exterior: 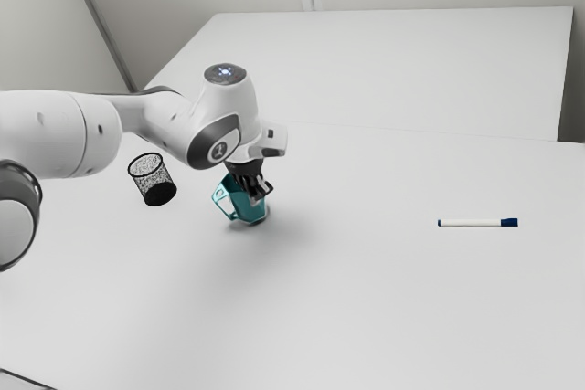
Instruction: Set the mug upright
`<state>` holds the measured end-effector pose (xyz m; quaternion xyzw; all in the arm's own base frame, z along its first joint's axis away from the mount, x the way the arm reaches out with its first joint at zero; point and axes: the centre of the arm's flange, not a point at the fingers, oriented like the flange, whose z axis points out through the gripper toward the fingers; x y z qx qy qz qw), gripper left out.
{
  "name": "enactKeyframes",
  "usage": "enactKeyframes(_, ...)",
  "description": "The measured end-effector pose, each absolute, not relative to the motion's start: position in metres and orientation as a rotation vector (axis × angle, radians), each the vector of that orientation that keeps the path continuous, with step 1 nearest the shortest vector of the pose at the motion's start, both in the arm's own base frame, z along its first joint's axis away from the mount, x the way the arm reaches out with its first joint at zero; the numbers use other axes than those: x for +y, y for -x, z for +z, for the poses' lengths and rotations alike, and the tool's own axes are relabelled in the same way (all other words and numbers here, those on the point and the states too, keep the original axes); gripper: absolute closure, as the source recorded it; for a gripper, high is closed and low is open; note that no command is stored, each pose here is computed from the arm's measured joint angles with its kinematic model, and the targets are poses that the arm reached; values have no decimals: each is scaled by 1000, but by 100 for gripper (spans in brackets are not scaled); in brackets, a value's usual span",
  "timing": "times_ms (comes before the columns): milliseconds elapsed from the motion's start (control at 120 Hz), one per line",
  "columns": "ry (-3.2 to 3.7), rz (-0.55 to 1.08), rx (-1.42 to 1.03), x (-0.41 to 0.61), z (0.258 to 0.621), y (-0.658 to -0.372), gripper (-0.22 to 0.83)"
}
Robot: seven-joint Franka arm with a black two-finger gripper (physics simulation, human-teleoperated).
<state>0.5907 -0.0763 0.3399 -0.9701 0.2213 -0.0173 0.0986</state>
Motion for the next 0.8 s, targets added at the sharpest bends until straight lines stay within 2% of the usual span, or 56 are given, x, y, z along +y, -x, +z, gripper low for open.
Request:
enactKeyframes(92,2875,-51,641,-76,339,-591,74)
enactKeyframes(300,2890,-70,614,-77,346,-590,47)
enactKeyframes(617,2903,-134,578,-76,380,-586,24)
enactKeyframes(708,2929,-171,541,-74,401,-584,16)
enactKeyframes(800,2965,-236,462,-62,447,-590,10)
